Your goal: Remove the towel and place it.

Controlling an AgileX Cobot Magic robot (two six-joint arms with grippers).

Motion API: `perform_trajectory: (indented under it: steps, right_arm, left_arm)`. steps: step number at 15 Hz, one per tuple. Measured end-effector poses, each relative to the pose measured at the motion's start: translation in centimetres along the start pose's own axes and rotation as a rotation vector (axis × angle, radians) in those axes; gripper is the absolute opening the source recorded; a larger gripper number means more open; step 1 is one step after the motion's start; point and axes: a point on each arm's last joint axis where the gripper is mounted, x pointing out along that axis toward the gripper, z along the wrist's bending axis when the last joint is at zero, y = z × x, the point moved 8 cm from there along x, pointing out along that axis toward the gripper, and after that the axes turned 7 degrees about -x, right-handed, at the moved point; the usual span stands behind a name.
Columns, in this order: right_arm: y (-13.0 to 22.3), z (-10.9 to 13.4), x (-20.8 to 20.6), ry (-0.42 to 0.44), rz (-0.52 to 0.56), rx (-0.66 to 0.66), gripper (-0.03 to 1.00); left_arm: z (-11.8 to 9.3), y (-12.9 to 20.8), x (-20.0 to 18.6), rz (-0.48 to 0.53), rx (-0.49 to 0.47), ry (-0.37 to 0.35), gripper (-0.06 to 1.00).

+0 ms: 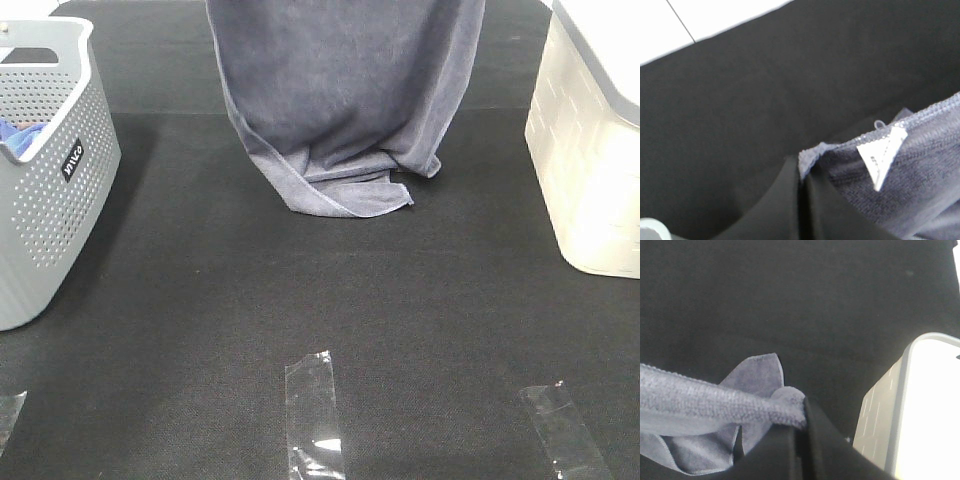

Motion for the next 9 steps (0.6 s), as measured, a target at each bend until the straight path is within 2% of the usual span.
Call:
perform_trajectory:
  steps: [3, 5, 6, 7, 9]
  right_arm:
    - [0.9, 0.8, 3.8, 0.002, 0.045, -0.023, 0.0]
    - [0.6, 0.8, 7.5, 0.051, 0.003, -0.077, 0.0]
    - [-0.3, 0.6, 8.9, 0.087, -0.064, -0.116, 0.0]
    - [-2.0, 0.3, 9.6, 0.125, -0.171, -0.163, 0.0]
    - [-6.2, -1.0, 7.5, 0.199, -0.396, -0.22, 0.0]
  left_arm:
    - [0.0, 3.3, 3.9, 0.09, 0.023, -0.016, 0.0]
    - [0.5, 4.0, 7.1, 0.038, 0.105, -0.057, 0.0]
    - [1.0, 3.3, 8.1, -0.039, 0.166, -0.086, 0.0]
    - [1.6, 1.1, 8.3, -0.176, 0.212, -0.105, 0.0]
    - [2.7, -4.9, 5.8, -0.519, 0.273, -0.098, 0.0]
